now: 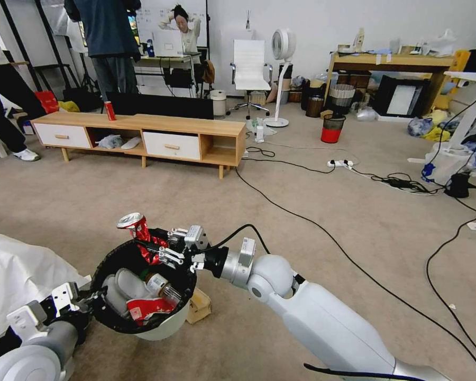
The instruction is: Pick up the trash bin and place the garbage on the floor into it.
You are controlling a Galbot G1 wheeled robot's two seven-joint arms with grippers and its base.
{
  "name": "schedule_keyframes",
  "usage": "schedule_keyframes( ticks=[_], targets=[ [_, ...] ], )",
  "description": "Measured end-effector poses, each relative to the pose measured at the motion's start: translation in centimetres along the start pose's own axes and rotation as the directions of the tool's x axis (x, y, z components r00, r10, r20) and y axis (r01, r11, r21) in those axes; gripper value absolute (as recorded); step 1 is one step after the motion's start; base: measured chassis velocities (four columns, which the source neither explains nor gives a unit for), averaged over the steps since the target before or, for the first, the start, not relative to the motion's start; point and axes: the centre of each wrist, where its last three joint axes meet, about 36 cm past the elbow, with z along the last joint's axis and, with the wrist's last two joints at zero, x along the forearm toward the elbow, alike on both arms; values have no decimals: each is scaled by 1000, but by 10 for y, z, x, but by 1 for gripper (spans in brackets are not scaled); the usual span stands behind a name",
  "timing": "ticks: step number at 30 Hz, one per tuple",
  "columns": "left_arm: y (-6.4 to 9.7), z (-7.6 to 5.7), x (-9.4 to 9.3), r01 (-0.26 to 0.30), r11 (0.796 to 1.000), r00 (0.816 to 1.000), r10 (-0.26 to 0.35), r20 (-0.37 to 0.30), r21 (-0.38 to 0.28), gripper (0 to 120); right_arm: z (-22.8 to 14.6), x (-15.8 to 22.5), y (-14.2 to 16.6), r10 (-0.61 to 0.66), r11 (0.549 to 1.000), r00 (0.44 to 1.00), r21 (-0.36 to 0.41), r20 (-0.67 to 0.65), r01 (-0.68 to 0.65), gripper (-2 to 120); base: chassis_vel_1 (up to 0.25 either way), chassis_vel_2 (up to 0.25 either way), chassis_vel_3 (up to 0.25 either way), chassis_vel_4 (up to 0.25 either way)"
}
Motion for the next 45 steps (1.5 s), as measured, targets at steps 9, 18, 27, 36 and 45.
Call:
schedule_keyframes(
  ticks=[9, 18, 27, 36, 45],
  targets=[
    [-2, 1, 1, -5, 1000, 1000, 5, 3, 4, 3, 7, 4, -1, 36, 999, 999, 23, -38, -35, 29, 0, 0, 0, 0],
    [-2, 0, 2, -5, 1000, 1000, 5, 8, 7, 3, 16, 13, -5, 92, 995, 991, 37, -102, -88, 59, 0, 0, 0, 0],
    [-2, 0, 1, -7, 1000, 1000, 7, 11, 9, 3, 12, 13, -5, 102, 994, 990, 40, -102, -98, 95, 0, 0, 0, 0],
    [0, -1, 1, -4, 1000, 1000, 4, 13, 11, 3, 5, 12, -8, 136, 990, 987, 46, -81, -133, 100, 0, 0, 0, 0],
    [5, -4, 0, 12, 1000, 999, -13, 29, 21, 3, -36, 26, -34, 346, 936, 938, 79, -27, -343, 100, 0, 0, 0, 0]
  ],
)
